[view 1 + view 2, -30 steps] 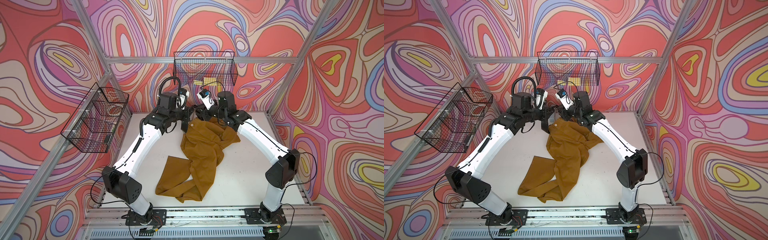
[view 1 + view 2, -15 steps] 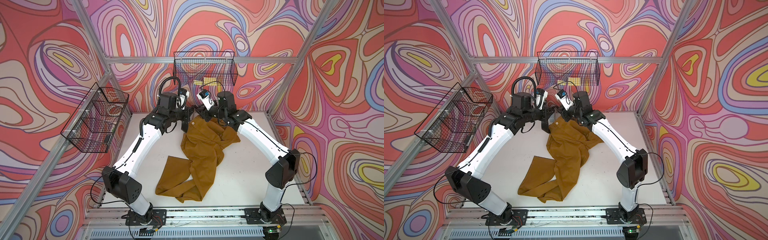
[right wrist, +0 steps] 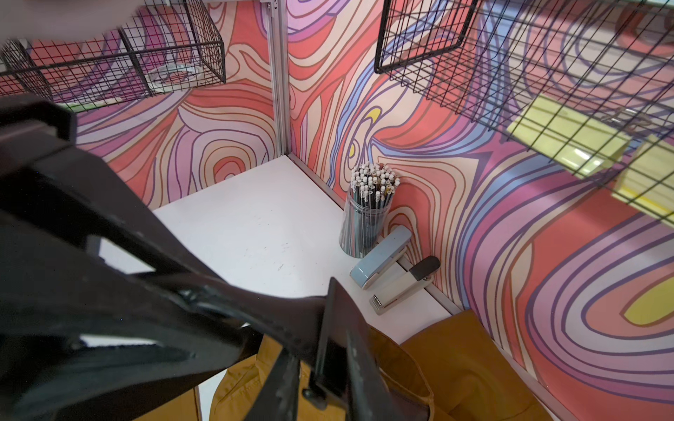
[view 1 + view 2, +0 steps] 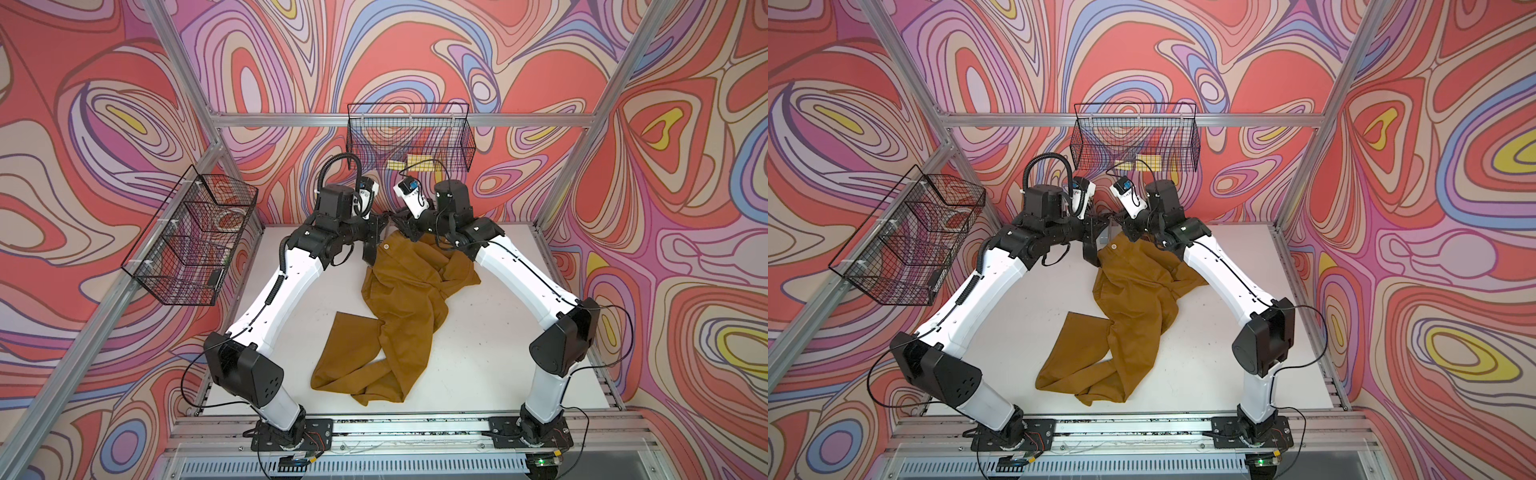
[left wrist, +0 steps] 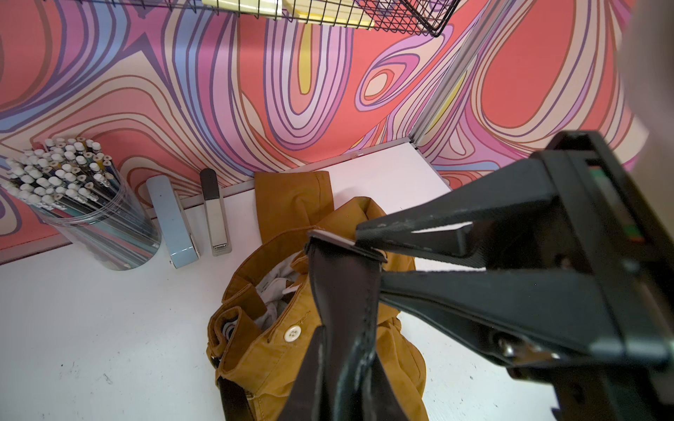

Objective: Remove the belt from the trousers

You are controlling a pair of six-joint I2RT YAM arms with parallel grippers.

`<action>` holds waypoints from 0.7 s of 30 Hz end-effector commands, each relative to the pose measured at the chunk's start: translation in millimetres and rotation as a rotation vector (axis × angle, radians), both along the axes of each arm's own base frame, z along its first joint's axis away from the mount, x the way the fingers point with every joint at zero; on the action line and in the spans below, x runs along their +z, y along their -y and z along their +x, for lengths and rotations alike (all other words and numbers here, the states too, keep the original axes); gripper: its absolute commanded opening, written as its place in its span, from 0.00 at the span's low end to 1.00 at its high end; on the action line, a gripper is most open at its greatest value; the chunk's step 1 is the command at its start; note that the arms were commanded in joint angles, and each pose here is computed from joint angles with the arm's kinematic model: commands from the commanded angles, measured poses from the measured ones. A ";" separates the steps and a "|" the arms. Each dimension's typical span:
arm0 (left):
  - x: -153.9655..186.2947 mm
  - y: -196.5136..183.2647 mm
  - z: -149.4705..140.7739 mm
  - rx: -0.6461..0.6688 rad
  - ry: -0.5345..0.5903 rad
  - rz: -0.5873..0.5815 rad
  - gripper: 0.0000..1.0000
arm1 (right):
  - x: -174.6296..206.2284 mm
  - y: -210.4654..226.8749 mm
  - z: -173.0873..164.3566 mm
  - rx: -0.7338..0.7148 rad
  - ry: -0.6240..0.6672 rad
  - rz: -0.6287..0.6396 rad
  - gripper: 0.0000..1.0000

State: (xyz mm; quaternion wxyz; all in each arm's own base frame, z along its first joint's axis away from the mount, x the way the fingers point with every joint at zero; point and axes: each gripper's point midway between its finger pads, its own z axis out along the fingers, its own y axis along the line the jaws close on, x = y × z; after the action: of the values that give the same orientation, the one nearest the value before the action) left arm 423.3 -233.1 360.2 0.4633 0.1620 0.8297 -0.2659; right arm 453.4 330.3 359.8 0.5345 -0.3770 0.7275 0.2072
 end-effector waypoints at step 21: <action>103.4 8.0 -18.5 -0.070 0.179 -0.159 0.00 | -67.0 3.3 2.0 -0.033 -0.126 -0.068 0.08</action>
State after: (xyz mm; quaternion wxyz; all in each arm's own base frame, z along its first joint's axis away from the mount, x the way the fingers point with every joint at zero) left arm 424.2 -231.8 363.6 0.4463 0.1534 0.8409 -0.2650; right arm 455.1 332.7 355.1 0.5449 -0.3793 0.7188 0.2062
